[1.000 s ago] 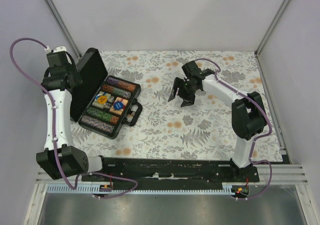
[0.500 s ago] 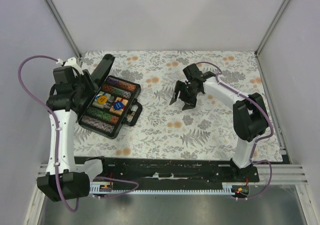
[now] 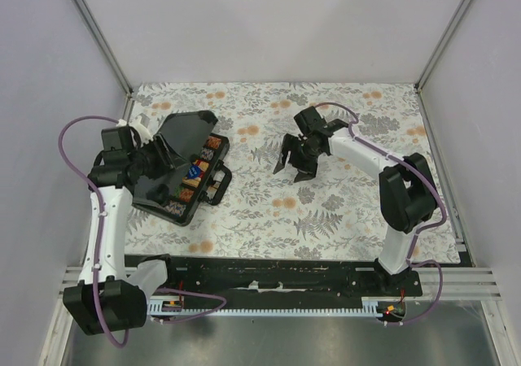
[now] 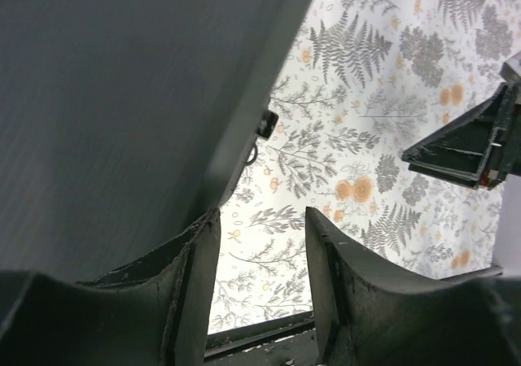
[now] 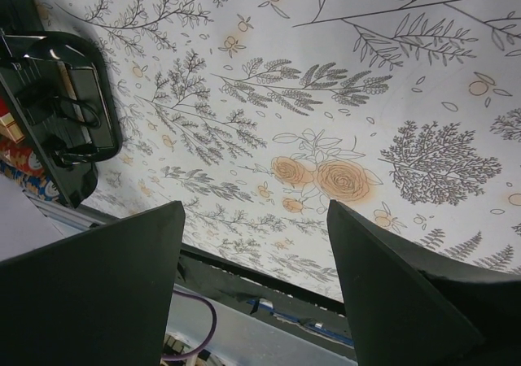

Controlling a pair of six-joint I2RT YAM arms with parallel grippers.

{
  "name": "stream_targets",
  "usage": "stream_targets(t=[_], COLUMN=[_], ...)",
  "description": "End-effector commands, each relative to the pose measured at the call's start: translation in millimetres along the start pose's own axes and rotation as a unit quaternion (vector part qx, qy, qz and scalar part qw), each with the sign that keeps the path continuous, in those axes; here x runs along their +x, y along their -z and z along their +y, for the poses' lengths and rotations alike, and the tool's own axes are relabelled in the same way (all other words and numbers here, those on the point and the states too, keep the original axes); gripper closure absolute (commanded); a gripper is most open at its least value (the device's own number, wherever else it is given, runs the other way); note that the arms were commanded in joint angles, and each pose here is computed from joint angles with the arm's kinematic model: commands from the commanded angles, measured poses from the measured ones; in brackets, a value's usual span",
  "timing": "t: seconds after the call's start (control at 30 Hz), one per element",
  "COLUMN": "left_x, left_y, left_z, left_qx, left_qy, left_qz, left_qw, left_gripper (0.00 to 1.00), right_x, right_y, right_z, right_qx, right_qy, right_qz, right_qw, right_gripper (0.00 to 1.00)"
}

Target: Pack up texas hold em set

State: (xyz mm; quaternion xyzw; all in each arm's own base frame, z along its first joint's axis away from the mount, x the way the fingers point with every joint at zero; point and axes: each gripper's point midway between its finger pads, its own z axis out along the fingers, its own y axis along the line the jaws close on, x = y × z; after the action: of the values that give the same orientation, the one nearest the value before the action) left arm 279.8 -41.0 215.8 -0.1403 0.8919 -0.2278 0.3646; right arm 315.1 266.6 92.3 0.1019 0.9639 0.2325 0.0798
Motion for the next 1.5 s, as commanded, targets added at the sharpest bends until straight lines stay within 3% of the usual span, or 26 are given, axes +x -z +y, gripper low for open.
stream_targets(t=[0.0, 0.2, 0.43, 0.6, 0.73, 0.9, 1.27, 1.47], left_x=[6, 16, 17, 38, 54, 79, 93, 96], left_y=[3, 0, -21, -35, -38, -43, -54, -56], left_z=[-3, 1, 40, 65, 80, 104, 99, 97], left_qx=[0.017, 0.018, -0.068, -0.115, -0.144, -0.19, -0.196, -0.197], left_qy=[0.018, 0.022, 0.053, 0.076, 0.077, 0.061, 0.033, 0.027], left_qz=[-0.009, -0.002, -0.019, 0.002, 0.016, 0.056, 0.087, 0.093], left_qw=[1.0, 1.0, 0.996, 0.99, 0.986, 0.978, 0.976, 0.976], left_gripper=[0.47, 0.47, 0.5, 0.61, 0.68, 0.87, 0.94, 0.95], right_x=[-2, 4, 24, 22, 26, 36, 40, 41], right_y=[16, 10, -33, -54, -74, -98, -122, -122], right_z=[22, 55, 120, 157, 163, 165, 167, 175], right_qx=[-0.027, -0.06, -0.148, -0.208, -0.223, -0.224, -0.21, -0.219], right_qy=[0.014, 0.047, 0.078, 0.075, 0.061, 0.053, 0.033, 0.023], right_qz=[-0.029, -0.034, -0.021, -0.04, -0.036, -0.019, -0.002, 0.003], right_qw=[0.999, 0.997, 0.986, 0.974, 0.972, 0.973, 0.977, 0.976], right_gripper=[0.21, 0.21, 0.29, 0.35, 0.33, 0.28, 0.33, 0.44])
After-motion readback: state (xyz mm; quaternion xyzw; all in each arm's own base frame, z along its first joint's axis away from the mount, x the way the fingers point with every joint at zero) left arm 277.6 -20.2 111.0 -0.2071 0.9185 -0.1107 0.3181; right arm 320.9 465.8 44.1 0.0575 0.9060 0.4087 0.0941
